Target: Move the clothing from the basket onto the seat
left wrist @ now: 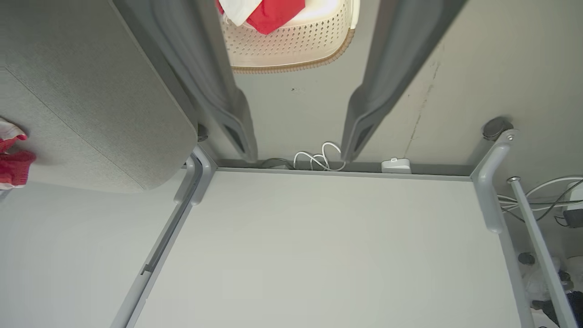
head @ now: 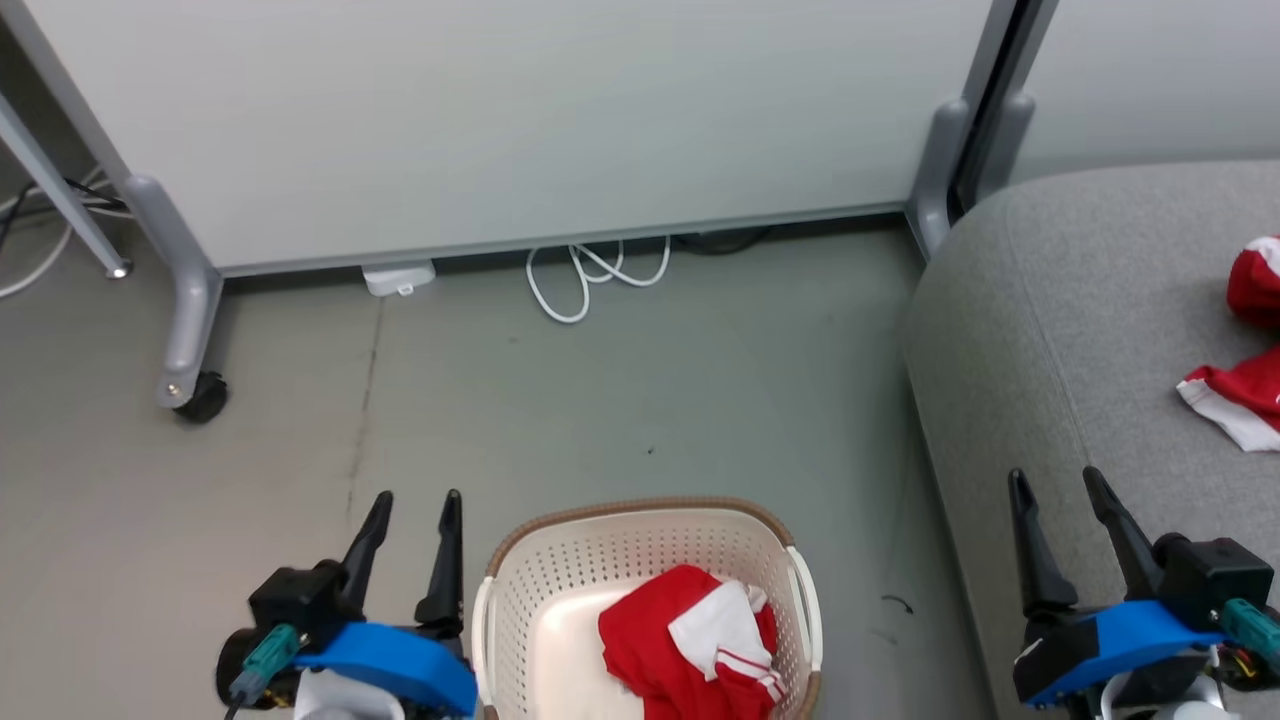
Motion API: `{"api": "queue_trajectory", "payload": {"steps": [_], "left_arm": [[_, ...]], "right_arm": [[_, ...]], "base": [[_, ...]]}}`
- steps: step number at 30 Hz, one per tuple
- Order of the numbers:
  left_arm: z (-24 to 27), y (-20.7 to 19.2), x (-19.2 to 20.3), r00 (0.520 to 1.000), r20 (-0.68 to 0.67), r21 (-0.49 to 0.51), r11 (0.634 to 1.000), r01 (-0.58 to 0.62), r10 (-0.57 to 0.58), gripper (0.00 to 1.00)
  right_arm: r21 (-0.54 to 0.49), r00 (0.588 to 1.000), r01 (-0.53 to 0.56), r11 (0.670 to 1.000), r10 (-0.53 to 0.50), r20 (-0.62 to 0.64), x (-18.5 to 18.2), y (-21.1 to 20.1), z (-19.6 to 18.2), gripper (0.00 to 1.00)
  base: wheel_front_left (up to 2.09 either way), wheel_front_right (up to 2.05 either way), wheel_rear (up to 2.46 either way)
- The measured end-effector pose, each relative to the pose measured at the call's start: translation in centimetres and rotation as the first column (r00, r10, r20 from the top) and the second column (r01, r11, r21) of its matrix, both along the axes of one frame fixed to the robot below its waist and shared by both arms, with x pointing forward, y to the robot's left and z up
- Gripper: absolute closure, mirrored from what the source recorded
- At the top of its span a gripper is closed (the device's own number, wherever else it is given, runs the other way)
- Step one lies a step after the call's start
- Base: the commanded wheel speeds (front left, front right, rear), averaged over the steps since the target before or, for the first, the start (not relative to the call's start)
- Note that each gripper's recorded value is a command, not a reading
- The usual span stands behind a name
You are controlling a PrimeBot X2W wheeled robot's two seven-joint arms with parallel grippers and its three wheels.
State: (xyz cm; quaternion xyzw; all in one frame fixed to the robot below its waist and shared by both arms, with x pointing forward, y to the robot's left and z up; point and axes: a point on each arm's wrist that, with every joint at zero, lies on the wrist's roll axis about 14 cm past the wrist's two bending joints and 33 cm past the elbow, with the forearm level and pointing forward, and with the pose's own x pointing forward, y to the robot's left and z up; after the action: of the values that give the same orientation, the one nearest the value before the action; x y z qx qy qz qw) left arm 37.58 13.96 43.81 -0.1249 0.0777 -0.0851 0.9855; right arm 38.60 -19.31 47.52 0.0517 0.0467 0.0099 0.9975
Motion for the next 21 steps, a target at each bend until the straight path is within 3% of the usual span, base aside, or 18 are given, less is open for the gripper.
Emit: {"api": "queue_trajectory", "payload": {"steps": [9,21], "left_arm": [[-4.6,-5.4,2.4,0.975,-0.14,-0.016,0.985,0.174,-0.175,0.0],[-12.7,-13.2,3.9,0.842,-0.346,-0.098,0.908,0.407,-0.414,0.0]], "right_arm": [[-0.045,0.999,-0.008,0.999,0.006,-0.049,1.9,-0.1,-1.9,0.0],[-0.087,0.985,0.002,0.996,-0.017,-0.172,3.9,-1.2,-7.1,0.0]], "base": [[0.0,0.0,0.0],[0.0,0.0,0.0]]}}
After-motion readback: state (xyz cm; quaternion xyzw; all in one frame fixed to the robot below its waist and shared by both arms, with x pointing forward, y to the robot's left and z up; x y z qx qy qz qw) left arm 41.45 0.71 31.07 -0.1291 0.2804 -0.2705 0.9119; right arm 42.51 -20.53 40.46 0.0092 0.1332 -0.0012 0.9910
